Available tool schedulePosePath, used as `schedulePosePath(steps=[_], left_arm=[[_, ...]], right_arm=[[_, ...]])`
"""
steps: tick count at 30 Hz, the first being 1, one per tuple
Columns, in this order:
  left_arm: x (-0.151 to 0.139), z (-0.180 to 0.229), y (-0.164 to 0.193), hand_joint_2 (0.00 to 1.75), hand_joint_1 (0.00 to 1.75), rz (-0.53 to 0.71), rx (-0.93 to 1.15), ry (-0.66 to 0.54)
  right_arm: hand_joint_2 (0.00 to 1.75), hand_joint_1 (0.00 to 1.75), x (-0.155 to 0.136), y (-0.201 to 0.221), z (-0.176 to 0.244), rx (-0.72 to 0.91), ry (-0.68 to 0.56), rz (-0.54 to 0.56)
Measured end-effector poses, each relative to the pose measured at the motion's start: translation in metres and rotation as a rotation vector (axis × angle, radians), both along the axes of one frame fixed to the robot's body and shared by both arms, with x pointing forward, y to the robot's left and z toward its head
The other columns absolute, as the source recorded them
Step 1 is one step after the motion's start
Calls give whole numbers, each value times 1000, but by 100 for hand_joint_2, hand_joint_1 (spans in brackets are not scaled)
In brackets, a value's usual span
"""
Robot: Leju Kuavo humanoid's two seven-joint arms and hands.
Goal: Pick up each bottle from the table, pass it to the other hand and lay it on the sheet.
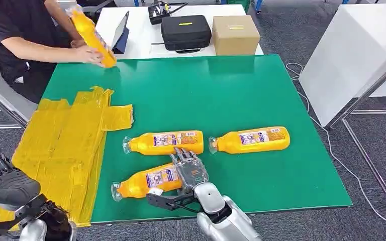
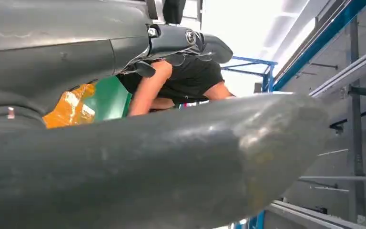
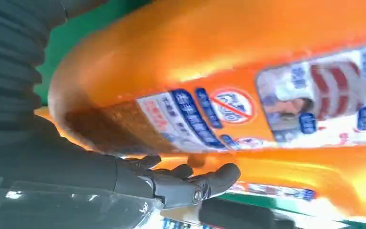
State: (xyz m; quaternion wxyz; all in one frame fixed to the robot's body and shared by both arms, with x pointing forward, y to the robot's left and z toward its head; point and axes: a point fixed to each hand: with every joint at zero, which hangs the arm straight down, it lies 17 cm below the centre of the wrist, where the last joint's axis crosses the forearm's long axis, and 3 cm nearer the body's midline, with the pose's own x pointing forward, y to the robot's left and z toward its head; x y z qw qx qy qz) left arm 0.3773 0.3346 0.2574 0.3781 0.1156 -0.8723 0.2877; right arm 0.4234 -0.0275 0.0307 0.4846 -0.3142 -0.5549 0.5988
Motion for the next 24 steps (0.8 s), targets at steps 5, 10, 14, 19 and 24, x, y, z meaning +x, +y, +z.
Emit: schedulePosePath(steps=[5,10,14,19,24], left_arm=[[7,2,-1,0,0,-9,-11,-8],[12,1,0,0,0,-7,-21,-7],[13,0,3,0,0,-3,-31,-6],[13,0,4,0,0,1,-32,-6],[13,0,4,0,0,1,-32,-6]], right_arm=[[175,175,6,12,-10,-12,38,27],[175,175,14,20,-14,-18,63,41],[175,175,19,23,-15,-21,75,45],[175,175,21,25,-16,-27,79,48],[175,175,21,25,-16,-27,79,48]])
